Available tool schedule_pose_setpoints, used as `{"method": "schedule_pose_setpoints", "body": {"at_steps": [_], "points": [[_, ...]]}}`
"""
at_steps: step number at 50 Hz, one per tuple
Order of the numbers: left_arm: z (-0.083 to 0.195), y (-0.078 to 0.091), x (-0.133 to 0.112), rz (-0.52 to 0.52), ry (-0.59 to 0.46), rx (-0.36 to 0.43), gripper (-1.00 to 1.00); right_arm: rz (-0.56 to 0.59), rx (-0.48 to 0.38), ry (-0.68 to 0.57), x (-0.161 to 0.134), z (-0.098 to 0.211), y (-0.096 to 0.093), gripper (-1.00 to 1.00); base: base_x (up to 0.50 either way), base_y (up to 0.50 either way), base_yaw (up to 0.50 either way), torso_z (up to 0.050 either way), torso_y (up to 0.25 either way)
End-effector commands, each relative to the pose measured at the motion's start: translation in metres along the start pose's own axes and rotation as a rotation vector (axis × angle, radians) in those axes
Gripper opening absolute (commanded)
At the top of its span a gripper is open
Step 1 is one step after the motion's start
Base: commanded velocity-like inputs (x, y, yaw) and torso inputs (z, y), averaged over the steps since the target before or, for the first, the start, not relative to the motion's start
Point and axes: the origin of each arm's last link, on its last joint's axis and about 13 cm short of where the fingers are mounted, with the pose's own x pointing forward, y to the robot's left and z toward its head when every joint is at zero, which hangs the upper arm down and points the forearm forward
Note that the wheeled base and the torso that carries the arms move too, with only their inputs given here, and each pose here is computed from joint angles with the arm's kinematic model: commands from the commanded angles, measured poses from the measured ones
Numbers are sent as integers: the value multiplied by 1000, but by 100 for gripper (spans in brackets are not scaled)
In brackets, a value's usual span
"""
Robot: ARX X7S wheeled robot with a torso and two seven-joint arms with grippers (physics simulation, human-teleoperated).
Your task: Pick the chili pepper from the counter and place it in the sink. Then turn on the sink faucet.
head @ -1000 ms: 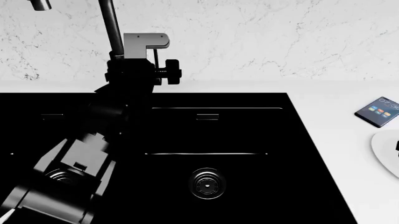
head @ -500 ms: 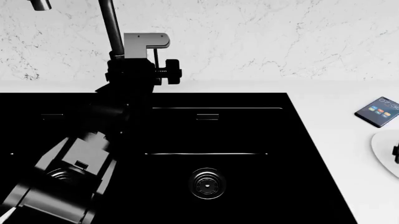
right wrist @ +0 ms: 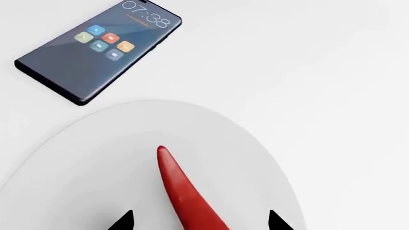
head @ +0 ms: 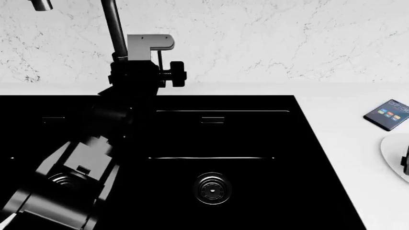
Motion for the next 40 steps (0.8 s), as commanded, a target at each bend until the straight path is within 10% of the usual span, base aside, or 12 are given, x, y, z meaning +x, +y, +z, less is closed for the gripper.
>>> {"method": "schedule_pose_setpoints", "body": {"at_steps": [1,9,10,40], "points": [[3,-9,-2,-48,-1,-24,100,40,-12,-7,3,2,7,100,0,0,0,0,0],[3,-9,-2,-49,-2,-24,100,42,-12,-5,3,2,5,100,0,0,0,0,0],[3,-9,-2,-49,-1,-24,100,42,-12,-5,3,2,5,-100,0,0,0,0,0],[7,-9,-2,-47,-10,-34,100,78,-24,-169,-27,33,6,-100,0,0,0,0,0]]}}
